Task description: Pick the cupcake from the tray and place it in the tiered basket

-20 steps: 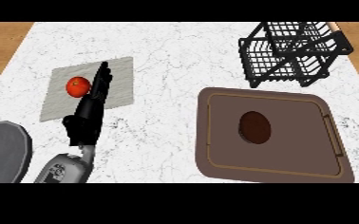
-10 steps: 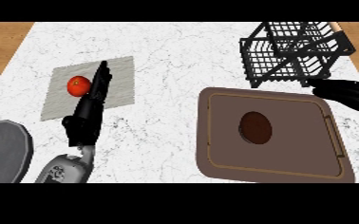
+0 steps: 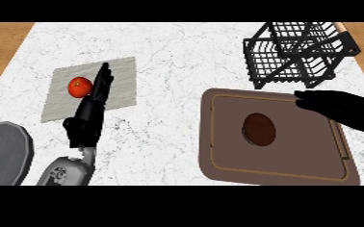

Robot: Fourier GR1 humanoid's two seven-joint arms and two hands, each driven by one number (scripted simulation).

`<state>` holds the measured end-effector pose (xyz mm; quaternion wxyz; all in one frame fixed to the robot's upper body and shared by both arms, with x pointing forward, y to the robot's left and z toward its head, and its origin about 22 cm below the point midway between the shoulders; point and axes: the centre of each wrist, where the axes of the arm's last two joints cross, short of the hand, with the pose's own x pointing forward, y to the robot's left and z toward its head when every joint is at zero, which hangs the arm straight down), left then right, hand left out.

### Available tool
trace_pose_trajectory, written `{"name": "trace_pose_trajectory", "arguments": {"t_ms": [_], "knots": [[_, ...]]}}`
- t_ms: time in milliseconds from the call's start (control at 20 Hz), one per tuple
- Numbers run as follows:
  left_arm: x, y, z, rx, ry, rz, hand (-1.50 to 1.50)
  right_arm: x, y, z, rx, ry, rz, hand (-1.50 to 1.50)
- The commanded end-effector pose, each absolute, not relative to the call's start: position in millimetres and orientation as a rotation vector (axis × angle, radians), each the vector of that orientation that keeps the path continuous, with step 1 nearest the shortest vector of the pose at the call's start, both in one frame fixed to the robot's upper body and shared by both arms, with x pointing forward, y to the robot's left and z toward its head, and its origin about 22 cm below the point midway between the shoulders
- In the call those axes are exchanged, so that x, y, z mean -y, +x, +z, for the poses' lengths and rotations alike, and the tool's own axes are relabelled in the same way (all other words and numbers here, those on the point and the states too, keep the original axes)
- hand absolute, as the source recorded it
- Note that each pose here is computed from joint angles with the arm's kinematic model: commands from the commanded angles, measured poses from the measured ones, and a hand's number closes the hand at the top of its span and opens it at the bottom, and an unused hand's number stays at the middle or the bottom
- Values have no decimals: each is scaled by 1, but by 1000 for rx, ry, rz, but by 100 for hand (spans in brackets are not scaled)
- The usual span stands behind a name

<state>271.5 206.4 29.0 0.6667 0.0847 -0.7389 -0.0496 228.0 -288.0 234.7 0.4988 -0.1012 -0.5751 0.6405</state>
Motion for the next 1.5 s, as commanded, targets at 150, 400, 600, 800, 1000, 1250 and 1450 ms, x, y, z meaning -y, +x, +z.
{"name": "trace_pose_trajectory", "arguments": {"t_ms": [150,400,600,800,1000,1250,1450], "knots": [[-199,266,12,1661,204,-102,0,282,220,211,1291,-325,1608,-150],[-198,264,25,1655,184,-117,0,271,214,203,1317,-404,1630,-150],[-196,276,18,1657,193,-93,0,290,223,198,1269,-399,1672,-150],[-198,264,24,1655,176,-106,0,262,237,213,1323,-444,1751,-150],[-221,275,35,1673,197,-105,0,279,242,184,1348,-466,1796,-150],[-195,283,26,1657,194,-121,0,274,234,176,1339,-535,1724,-150],[-204,261,32,1661,187,-112,0,278,245,150,1310,-550,1671,-150]]}}
